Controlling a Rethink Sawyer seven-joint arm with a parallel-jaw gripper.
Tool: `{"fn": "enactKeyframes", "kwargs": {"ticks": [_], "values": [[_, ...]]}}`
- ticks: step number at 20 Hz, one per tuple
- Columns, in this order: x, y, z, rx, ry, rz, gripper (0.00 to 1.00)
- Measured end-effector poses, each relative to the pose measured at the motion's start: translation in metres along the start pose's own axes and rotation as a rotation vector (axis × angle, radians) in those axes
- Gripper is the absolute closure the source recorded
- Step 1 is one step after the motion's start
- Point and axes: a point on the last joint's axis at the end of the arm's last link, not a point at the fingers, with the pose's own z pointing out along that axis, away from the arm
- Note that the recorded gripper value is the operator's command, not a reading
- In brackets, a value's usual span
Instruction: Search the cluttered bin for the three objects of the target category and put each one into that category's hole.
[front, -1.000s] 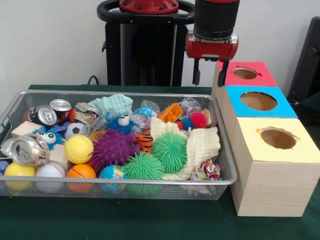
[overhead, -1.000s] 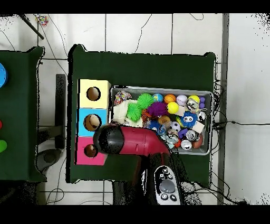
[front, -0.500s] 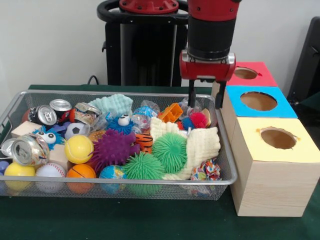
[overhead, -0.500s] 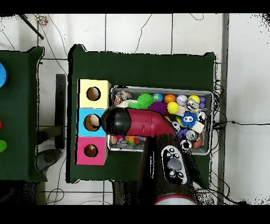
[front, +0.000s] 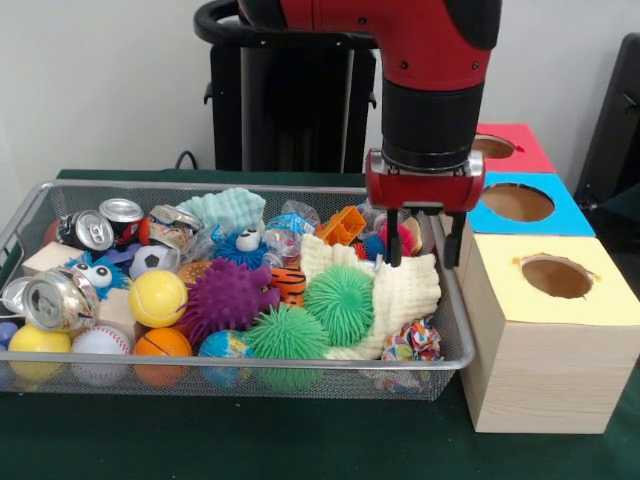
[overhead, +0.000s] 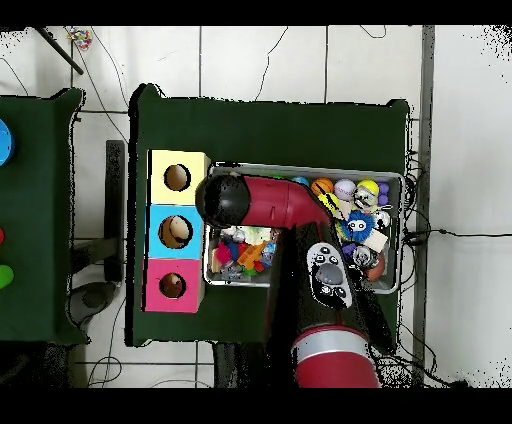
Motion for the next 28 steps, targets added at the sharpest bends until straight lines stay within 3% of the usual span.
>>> {"fn": "enactKeyframes", "kwargs": {"ticks": [3, 8, 15, 16, 23, 28], "values": [[0.004, -0.003, 0.003, -0.02, 0.001, 0.007, 0.0], [0.022, -0.021, 0.013, -0.016, -0.027, 0.012, 0.0], [0.066, -0.06, 0.045, -0.004, -0.088, 0.014, 0.0], [0.08, -0.066, 0.053, -0.003, -0.091, 0.008, 0.0], [0.134, -0.063, 0.079, 0.006, -0.051, -0.044, 0.0], [0.147, -0.056, 0.081, 0.02, -0.066, -0.07, 0.0]]}}
